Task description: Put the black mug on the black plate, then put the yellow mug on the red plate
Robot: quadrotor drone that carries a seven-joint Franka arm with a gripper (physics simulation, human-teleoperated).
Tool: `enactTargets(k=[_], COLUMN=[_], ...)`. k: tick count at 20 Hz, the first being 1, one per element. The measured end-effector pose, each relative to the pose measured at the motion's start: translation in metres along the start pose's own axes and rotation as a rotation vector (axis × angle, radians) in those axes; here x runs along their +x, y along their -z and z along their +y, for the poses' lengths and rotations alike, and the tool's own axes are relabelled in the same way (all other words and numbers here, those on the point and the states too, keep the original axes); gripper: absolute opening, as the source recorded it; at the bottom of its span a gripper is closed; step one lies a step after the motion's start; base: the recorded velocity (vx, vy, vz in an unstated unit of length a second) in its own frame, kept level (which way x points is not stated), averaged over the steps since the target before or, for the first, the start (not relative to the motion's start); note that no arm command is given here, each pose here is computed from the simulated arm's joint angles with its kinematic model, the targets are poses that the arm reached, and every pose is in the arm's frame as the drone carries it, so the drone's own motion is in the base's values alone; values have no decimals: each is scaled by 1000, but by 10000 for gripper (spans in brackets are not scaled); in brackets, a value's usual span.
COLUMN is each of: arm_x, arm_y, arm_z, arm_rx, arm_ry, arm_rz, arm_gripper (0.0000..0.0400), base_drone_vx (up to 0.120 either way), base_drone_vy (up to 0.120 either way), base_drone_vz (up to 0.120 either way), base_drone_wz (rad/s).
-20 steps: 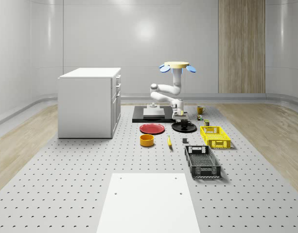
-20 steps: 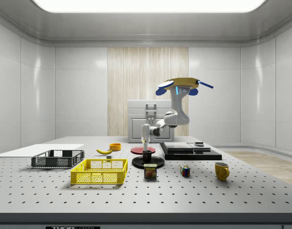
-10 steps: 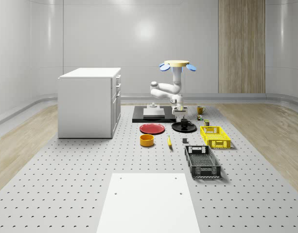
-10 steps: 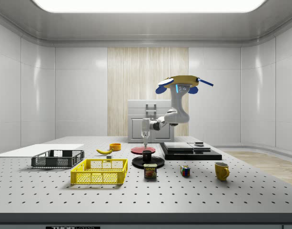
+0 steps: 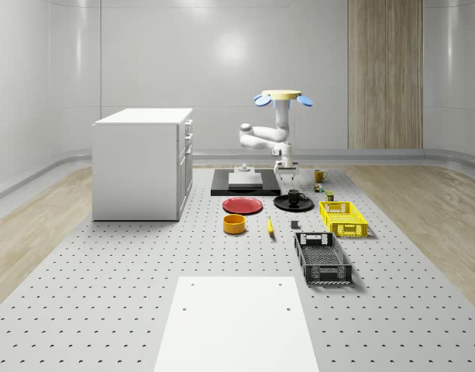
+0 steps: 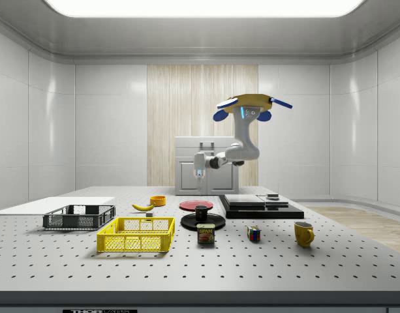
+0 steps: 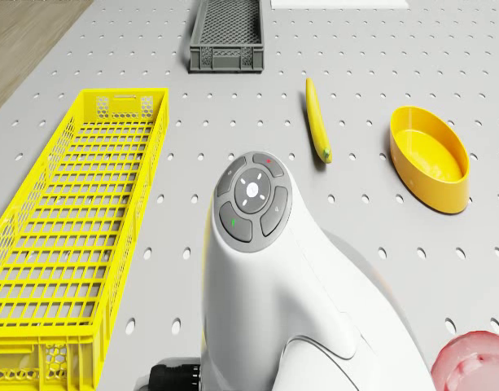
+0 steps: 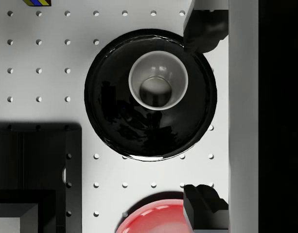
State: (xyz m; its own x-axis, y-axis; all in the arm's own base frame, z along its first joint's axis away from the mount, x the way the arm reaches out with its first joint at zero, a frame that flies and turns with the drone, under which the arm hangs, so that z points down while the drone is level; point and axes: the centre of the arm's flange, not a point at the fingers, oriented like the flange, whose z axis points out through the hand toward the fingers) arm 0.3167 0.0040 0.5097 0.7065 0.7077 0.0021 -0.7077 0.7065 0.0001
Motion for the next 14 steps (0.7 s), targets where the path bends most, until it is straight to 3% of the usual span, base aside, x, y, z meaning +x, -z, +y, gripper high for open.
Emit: enactTargets(k=[4, 8, 14], arm_x=[0, 0, 0], arm_y=[1, 1, 1], arm_z=[0, 0, 0], arm_rx=[0, 0, 0], arm_ry=[0, 0, 0], arm_rz=[0, 0, 0], arm_gripper=[400, 400, 400], base_drone_vx=[-10, -120, -120], base_drone_vy=[0, 10, 120], base_drone_vz=[120, 10, 0], base_drone_wz=[0, 0, 0])
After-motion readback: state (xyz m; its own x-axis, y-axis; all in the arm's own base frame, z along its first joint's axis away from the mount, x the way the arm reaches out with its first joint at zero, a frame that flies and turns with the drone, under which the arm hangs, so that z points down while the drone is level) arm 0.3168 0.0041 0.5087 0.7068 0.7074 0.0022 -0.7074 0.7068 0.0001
